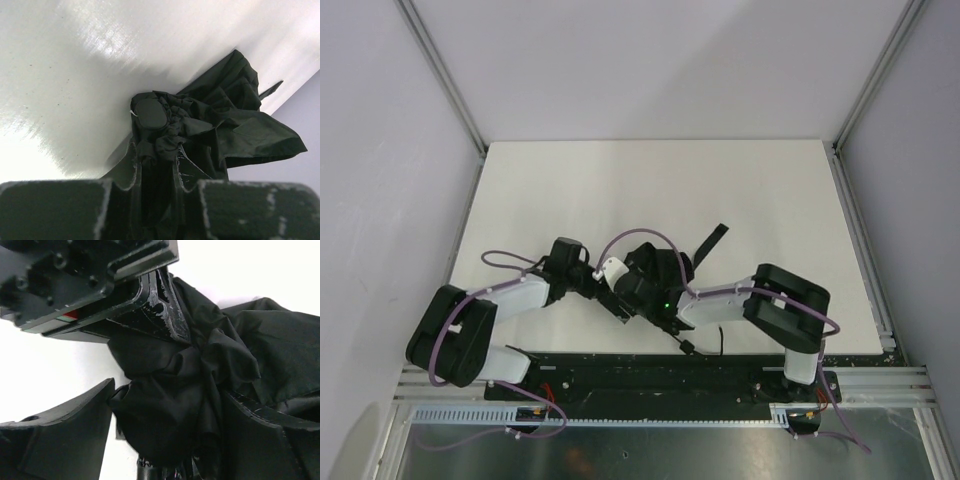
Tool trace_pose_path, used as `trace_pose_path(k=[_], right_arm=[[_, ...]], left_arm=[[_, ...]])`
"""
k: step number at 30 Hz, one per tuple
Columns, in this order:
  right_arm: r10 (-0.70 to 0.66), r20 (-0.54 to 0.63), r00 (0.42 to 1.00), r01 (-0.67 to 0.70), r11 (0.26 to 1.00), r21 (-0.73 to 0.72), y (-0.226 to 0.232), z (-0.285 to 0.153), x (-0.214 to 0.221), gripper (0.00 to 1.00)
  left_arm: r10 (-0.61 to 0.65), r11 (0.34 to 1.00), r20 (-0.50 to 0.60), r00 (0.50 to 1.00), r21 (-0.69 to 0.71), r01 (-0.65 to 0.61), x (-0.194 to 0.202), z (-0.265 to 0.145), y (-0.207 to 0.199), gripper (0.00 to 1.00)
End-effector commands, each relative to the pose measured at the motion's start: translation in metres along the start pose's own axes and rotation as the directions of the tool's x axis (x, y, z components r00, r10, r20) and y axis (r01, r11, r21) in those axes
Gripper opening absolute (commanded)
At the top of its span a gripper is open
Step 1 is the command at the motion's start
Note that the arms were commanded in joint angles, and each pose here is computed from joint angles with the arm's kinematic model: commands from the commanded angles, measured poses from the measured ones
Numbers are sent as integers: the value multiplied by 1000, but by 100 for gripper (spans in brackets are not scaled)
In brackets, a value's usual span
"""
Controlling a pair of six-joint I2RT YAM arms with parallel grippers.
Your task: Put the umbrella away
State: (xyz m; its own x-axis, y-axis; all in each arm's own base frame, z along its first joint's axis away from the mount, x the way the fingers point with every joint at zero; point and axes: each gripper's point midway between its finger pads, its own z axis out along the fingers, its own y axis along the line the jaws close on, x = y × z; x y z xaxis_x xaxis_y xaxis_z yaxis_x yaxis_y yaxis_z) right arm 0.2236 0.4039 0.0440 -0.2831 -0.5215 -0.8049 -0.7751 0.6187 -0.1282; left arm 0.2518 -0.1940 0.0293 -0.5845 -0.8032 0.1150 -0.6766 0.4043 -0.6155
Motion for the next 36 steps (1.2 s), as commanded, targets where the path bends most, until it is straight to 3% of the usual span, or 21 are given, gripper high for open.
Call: trace_pose_path(k=[1,6,8,10,12,15,17,19,26,31,36], right_arm=[[-32,49,998,20,974,224,-28,12,-10,70],[67,-54,996,-55,979,197,-37,24,26,11],[101,-110,989,-86,987,136,-35,27,41,3],[143,-168,975,-136,989,51,-30,29,56,1],[195,-229,954,-210,977,-45,-23,30,68,0],[285,-321,903,-356,915,-192,-8,25,80,0],[369,-365,855,-476,837,-268,-2,20,81,0],[441,-403,802,-576,748,-329,4,14,77,0],[613,-524,591,-806,422,-415,4,2,61,0],[675,-570,468,-874,257,-413,-6,4,54,0],[697,-586,414,-891,178,-417,-9,4,49,0]], left_arm=[[-14,995,1,1000,-96,14,5,-6,18,0],[-21,996,-10,1000,-91,20,9,-8,16,0],[-19,996,-8,1000,-82,18,9,-9,14,0],[0,998,3,1000,-61,0,7,-12,7,0],[43,999,23,999,-28,-42,3,-15,-4,11],[132,991,70,989,29,-134,-3,-24,-24,51],[199,976,107,974,71,-207,-8,-33,-41,83],[263,954,142,954,110,-279,-11,-43,-58,95],[289,914,238,927,219,-341,-15,-79,-82,99],[174,959,121,977,206,-197,-3,-67,-58,99],[94,984,16,995,148,-95,8,-43,-44,99]])
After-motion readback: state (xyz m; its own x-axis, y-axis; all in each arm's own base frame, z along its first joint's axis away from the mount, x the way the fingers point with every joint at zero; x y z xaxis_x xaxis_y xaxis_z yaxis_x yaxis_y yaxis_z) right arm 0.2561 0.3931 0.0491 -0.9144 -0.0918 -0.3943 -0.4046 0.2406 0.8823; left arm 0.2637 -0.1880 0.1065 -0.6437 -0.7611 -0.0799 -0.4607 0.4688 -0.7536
